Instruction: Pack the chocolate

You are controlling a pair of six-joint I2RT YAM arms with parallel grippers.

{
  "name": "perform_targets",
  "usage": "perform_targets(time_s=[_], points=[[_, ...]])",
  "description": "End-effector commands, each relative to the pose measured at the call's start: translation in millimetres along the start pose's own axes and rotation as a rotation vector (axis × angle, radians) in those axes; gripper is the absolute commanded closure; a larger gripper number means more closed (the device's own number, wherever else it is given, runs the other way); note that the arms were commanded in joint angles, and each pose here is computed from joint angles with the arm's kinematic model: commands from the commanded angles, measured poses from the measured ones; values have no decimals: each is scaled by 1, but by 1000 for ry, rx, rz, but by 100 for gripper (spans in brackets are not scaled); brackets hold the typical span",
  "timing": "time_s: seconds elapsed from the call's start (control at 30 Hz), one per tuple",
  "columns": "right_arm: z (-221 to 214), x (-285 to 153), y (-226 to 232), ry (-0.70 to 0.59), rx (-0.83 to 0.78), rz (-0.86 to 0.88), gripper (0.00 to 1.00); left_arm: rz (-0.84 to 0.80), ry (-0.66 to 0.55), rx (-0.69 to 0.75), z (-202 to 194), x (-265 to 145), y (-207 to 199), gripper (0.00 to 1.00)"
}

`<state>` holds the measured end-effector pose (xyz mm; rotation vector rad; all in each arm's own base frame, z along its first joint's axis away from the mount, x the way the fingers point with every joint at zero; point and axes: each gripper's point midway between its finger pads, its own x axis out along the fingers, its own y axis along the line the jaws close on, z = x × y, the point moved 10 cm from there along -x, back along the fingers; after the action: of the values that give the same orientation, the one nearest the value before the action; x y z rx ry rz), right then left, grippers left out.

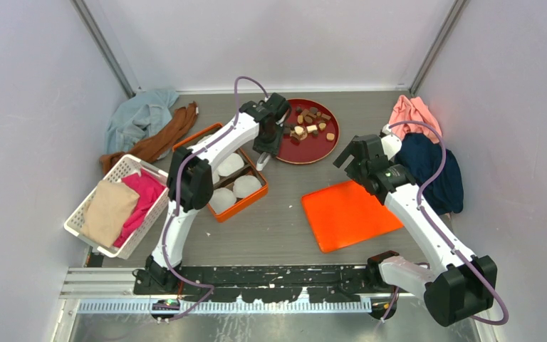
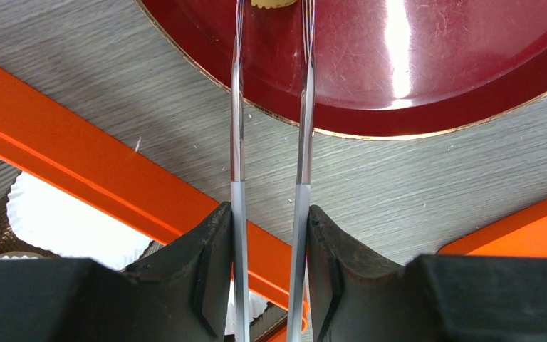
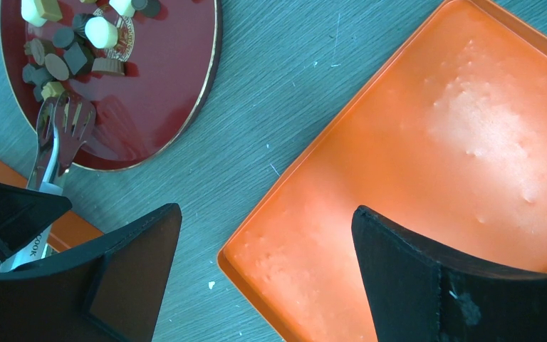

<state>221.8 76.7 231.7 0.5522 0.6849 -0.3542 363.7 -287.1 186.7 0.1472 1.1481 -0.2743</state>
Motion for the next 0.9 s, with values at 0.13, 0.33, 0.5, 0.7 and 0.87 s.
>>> perform_targets(time_s=[0.13, 0.33, 0.5, 0.7, 0.87], points=[[7, -4, 2, -41, 20, 16, 5, -28, -175, -26, 18, -73, 8, 73], [7, -2, 5, -34, 20, 24, 5, 19, -252, -42, 11, -115, 29, 73], [6, 2, 8, -22, 20, 36, 5, 65, -256, -114, -8, -136, 69, 73], [6, 5, 11, -18, 18, 52, 5, 152, -250, -269, -41, -155, 135, 72], [4, 8, 13, -5, 15, 58, 5, 215, -187, -377, -62, -142, 179, 72]])
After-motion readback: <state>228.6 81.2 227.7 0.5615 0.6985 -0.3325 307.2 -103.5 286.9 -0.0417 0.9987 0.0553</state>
